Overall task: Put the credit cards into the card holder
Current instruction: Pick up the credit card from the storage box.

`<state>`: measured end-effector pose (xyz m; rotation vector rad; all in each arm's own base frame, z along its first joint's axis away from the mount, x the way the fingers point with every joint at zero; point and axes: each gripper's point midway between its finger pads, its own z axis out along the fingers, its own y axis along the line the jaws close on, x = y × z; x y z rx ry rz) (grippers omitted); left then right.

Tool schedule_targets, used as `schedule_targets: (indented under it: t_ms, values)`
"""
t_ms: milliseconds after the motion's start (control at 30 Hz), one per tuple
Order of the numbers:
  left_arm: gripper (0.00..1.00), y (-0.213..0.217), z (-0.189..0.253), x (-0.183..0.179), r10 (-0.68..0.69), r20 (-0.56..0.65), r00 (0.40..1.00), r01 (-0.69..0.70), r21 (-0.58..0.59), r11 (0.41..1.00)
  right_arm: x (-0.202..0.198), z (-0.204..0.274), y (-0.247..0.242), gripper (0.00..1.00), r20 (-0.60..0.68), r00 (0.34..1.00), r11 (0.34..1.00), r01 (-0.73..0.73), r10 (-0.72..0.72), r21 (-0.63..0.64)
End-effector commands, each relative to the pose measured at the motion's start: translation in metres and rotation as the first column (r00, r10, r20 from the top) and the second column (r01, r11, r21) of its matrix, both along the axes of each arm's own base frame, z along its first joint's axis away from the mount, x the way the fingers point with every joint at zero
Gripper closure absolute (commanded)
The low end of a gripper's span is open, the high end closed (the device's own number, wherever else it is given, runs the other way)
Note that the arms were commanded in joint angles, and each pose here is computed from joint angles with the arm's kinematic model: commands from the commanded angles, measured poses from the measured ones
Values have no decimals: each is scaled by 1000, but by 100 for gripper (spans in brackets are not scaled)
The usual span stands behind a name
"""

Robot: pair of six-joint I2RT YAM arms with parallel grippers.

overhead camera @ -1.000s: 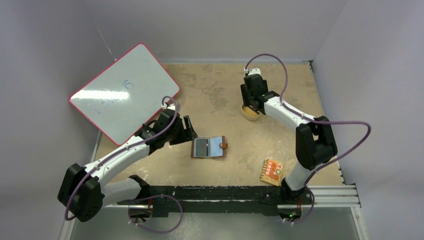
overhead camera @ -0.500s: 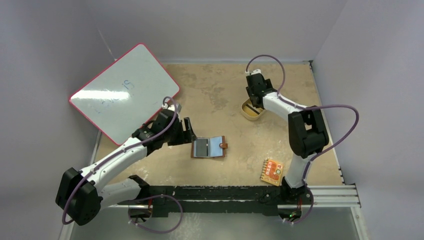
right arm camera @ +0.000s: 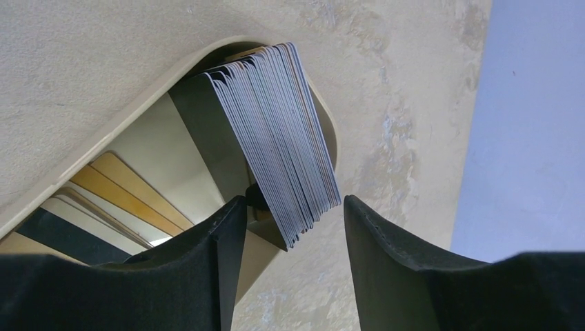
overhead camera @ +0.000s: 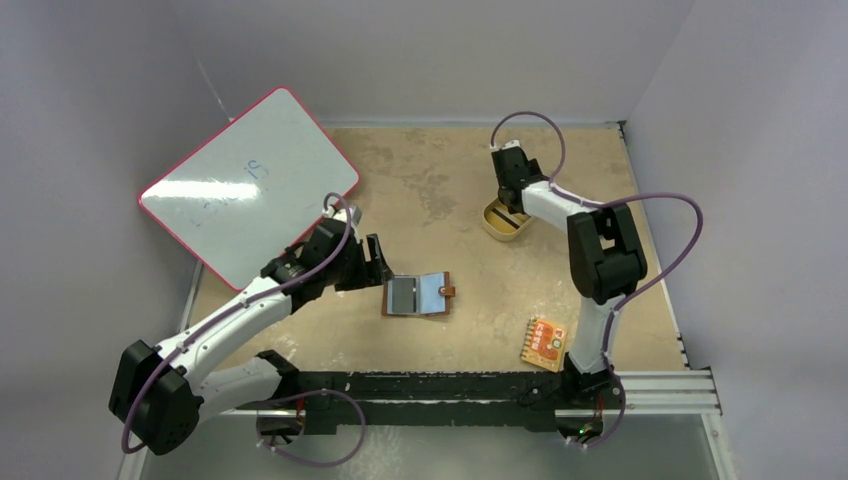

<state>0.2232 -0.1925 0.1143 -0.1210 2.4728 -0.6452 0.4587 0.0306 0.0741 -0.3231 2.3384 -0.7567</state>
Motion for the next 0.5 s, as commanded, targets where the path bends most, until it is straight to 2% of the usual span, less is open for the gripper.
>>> schedule_targets:
  t_ms: [0,233,467]
  values:
    - [31,-4,19,9,-3,62,998,5,-31,999,16,27,-6,45,99,994,999,39,-39,1]
    - [31,-5,18,8,-3,63,998,6,-39,999,19,41,-9,46,127,991,999,48,-48,1]
    - [31,-5,16,8,-2,58,998,5,-46,999,19,42,-7,52,125,992,999,32,-34,12]
